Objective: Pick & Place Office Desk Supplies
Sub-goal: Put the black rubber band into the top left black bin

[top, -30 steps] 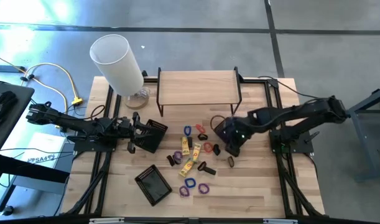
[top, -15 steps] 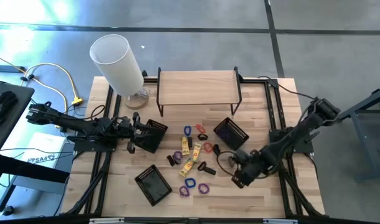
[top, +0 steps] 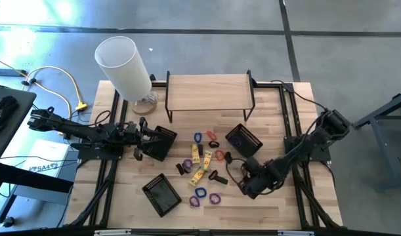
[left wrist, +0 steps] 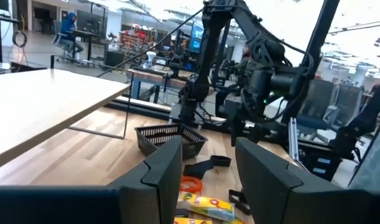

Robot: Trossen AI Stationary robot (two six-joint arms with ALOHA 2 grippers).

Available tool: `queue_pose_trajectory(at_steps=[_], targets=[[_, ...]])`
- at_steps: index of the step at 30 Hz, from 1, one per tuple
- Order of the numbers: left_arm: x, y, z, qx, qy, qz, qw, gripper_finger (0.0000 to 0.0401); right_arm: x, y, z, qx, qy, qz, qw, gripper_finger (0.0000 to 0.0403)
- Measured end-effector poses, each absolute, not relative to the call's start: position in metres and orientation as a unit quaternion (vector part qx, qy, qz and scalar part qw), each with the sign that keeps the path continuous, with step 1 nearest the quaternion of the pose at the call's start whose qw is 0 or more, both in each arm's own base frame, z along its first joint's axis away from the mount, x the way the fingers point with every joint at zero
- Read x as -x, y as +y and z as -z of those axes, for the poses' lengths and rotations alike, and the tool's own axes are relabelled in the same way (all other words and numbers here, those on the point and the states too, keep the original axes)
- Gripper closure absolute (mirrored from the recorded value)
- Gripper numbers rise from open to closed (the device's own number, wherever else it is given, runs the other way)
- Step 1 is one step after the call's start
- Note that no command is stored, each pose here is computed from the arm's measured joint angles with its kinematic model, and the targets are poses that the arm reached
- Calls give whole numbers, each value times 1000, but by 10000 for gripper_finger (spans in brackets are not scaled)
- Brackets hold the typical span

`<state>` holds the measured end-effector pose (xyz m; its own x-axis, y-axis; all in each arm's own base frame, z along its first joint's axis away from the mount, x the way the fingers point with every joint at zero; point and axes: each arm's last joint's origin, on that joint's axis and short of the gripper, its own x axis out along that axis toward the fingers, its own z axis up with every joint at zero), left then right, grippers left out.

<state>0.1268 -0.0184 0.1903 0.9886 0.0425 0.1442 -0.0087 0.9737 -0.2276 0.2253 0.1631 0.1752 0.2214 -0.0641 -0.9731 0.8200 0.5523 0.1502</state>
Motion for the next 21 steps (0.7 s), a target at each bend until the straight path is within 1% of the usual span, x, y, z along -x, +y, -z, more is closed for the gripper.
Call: queue_pose_trajectory(at_steps=[2, 7, 13, 17, 21], targets=[[-127, -18, -190, 114, -73, -13, 991, 256, -225, 166, -169, -343, 534, 328, 700, 209], [-127, -18, -190, 114, -73, -13, 991, 256, -230, 167, -151, -299, 493, 365, 731, 209], [-127, -20, -190, 114, -70, 1, 991, 256, -239, 169, -129, -282, 482, 381, 737, 209], [-127, -23, -190, 104, -67, 36, 992, 256, -241, 171, -121, -274, 480, 386, 739, 209], [-127, -23, -190, 102, -66, 43, 992, 256, -241, 170, -120, -266, 474, 391, 743, 209]])
